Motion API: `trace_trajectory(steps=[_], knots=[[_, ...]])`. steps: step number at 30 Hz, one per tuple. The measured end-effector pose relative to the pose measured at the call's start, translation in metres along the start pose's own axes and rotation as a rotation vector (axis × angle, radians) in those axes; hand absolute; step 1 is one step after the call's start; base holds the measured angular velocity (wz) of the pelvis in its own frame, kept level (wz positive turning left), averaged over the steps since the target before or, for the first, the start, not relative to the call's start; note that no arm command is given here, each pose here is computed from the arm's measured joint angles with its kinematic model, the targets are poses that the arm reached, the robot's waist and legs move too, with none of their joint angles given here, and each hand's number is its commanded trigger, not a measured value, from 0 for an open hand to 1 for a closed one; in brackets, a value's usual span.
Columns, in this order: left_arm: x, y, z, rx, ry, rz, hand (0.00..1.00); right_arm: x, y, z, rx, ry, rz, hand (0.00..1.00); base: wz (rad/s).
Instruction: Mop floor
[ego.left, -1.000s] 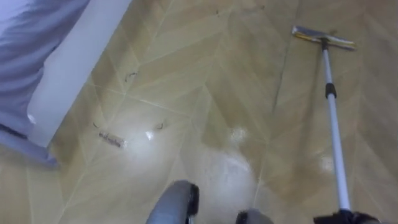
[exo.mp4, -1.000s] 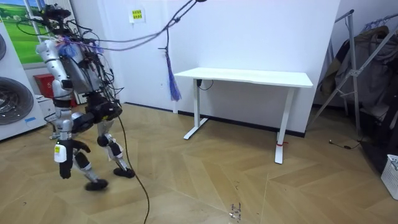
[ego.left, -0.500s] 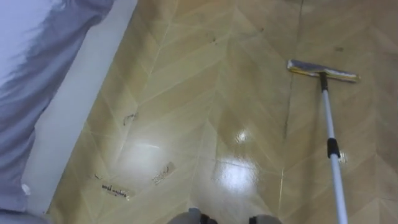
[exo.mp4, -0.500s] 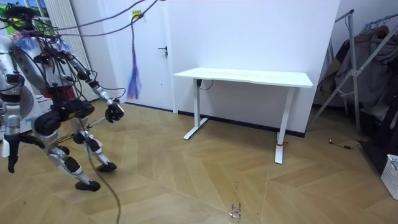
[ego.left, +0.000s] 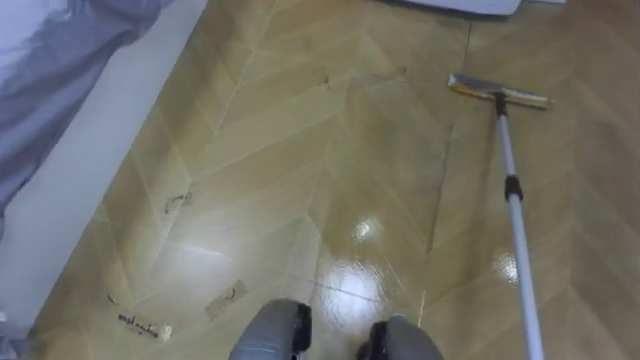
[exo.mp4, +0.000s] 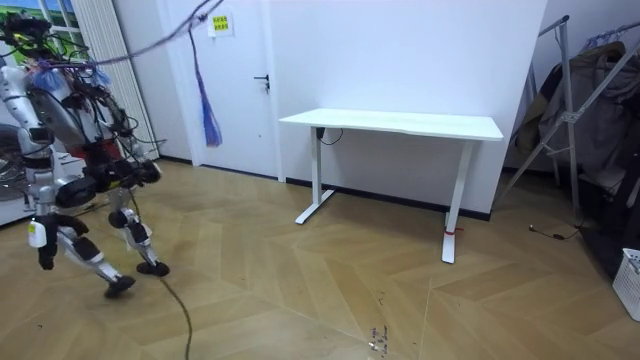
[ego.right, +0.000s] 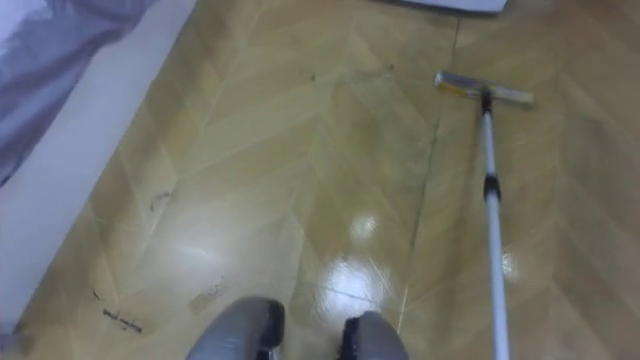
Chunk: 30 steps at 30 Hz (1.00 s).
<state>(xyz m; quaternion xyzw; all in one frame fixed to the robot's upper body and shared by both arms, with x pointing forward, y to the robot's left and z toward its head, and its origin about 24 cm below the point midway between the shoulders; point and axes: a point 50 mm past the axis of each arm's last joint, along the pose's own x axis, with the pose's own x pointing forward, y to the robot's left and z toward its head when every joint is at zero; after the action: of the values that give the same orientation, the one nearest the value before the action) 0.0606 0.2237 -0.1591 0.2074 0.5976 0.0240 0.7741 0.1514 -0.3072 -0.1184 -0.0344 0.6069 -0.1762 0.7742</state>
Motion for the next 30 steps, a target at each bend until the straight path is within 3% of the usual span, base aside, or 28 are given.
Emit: trace_trajectory(steps=[2, 4, 12, 15, 20, 22, 25, 28, 30], knots=[[0.000, 0.001, -0.003, 0.006, 0.005, -0.011, 0.00, -0.004, 0.004, 0.020, 0.018, -0.059, 0.032, 1.00, -0.12], [0.000, 0.007, -0.003, 0.020, 0.000, -0.021, 0.00, -0.003, 0.005, 0.018, 0.041, -0.066, 0.057, 1.00, 0.13], [0.002, 0.004, 0.009, 0.100, -0.046, -0.048, 0.00, 0.000, -0.040, -0.113, -0.014, 0.257, -0.048, 1.00, 0.19], [0.002, 0.003, 0.010, 0.099, -0.051, -0.042, 0.00, -0.002, -0.028, -0.143, -0.024, 0.326, -0.054, 1.00, -0.04], [0.001, -0.006, 0.009, 0.090, -0.039, -0.049, 0.00, -0.003, -0.003, -0.161, -0.024, 0.371, -0.025, 1.00, -0.01], [0.001, -0.010, 0.006, 0.088, -0.019, -0.057, 0.00, -0.003, 0.000, -0.161, -0.018, 0.380, -0.031, 1.00, -0.04], [0.001, -0.012, 0.001, 0.079, 0.012, -0.056, 0.00, 0.002, 0.005, -0.132, -0.005, 0.348, -0.039, 1.00, 0.04], [0.001, -0.008, 0.002, 0.062, 0.012, -0.037, 0.00, 0.005, 0.003, -0.074, 0.012, 0.231, -0.051, 1.00, 0.24], [0.002, -0.001, 0.005, 0.065, 0.004, -0.020, 0.00, 0.002, 0.003, -0.016, 0.036, 0.077, -0.044, 1.00, 0.20]])
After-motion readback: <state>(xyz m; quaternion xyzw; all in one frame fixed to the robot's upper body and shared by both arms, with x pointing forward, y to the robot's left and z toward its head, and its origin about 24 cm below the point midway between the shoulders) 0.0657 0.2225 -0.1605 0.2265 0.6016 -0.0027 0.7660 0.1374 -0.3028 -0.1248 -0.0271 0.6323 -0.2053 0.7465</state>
